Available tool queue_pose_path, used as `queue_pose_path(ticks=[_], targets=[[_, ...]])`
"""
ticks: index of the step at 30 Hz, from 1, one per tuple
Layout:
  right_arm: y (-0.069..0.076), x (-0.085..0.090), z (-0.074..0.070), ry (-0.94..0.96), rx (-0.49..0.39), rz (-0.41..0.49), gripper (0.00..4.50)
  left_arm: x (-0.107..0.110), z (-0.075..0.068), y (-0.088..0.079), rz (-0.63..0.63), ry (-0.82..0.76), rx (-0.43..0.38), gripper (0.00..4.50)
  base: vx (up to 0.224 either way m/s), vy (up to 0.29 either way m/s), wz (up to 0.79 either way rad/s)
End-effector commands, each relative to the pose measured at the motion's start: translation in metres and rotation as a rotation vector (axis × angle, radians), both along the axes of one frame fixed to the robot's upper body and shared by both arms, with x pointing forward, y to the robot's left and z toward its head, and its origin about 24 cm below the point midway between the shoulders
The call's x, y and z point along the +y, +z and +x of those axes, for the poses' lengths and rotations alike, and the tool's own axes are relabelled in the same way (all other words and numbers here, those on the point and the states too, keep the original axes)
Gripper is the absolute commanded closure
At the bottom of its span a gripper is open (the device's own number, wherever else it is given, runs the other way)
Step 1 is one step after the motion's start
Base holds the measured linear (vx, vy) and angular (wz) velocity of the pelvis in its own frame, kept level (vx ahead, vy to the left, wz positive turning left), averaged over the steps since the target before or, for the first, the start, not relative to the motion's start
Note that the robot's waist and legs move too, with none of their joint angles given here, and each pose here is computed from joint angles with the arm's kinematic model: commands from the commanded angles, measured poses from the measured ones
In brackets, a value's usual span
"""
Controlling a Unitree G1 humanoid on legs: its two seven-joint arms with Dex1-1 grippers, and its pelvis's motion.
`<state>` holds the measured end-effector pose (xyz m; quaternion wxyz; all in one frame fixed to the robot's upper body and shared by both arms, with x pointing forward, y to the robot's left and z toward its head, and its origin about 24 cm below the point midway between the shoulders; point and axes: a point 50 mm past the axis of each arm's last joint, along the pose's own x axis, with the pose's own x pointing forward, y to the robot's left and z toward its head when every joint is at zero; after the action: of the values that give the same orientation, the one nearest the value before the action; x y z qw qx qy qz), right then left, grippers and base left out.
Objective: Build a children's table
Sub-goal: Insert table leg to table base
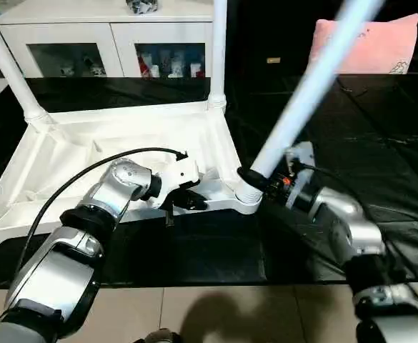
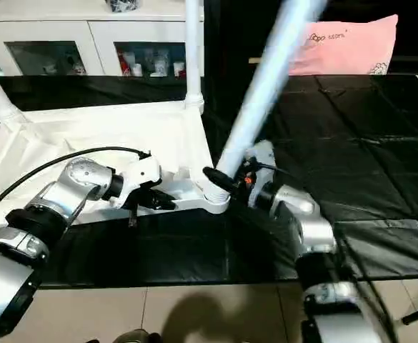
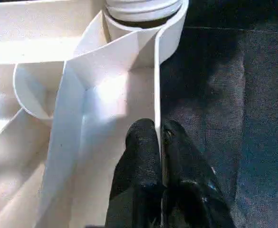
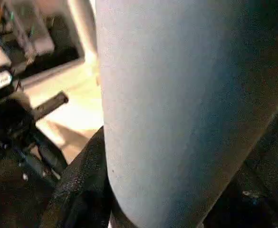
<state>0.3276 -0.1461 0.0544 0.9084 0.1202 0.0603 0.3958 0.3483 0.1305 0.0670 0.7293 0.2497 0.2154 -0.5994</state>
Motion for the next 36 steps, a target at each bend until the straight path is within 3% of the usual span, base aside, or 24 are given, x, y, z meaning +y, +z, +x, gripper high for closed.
queue_pose_path(ticks=[1,7,14,15,18,24,29,36], targets=[[-0.016,-0.004,-0.007,-0.050,0.058,-0.002,2.58,0.005,0.011,0.020,-0.023,0.045,-0.079,4.50,0.000,0.000,0.00],[-0.034,-0.003,-0.022,-0.106,0.056,-0.021,2.58,0.007,0.015,0.022,-0.027,0.070,-0.088,4.50,0.000,0.000,0.00],[-0.040,0.005,-0.040,0.054,-0.060,-0.269,2.58,0.007,0.013,0.018,-0.021,0.068,-0.086,4.50,0.000,0.000,0.00],[-0.041,0.006,-0.042,0.121,-0.073,-0.348,2.58,0.006,0.013,0.017,-0.020,0.065,-0.085,4.50,0.000,0.000,0.00],[-0.038,0.010,-0.042,0.207,-0.079,-0.393,2.58,0.006,0.012,0.016,-0.014,0.061,-0.087,4.50,0.000,0.000,0.00],[-0.030,0.015,-0.035,0.353,-0.066,-0.420,2.58,0.007,0.010,0.014,0.005,0.049,-0.098,4.50,0.000,0.000,0.00],[-0.025,0.012,-0.022,0.381,-0.025,-0.384,2.58,0.008,0.009,0.017,0.023,0.001,-0.108,4.50,0.000,0.000,0.00],[-0.027,0.011,-0.022,0.487,0.004,-0.399,2.58,0.004,0.004,0.018,0.056,-0.109,-0.106,4.50,0.000,0.000,0.00]])
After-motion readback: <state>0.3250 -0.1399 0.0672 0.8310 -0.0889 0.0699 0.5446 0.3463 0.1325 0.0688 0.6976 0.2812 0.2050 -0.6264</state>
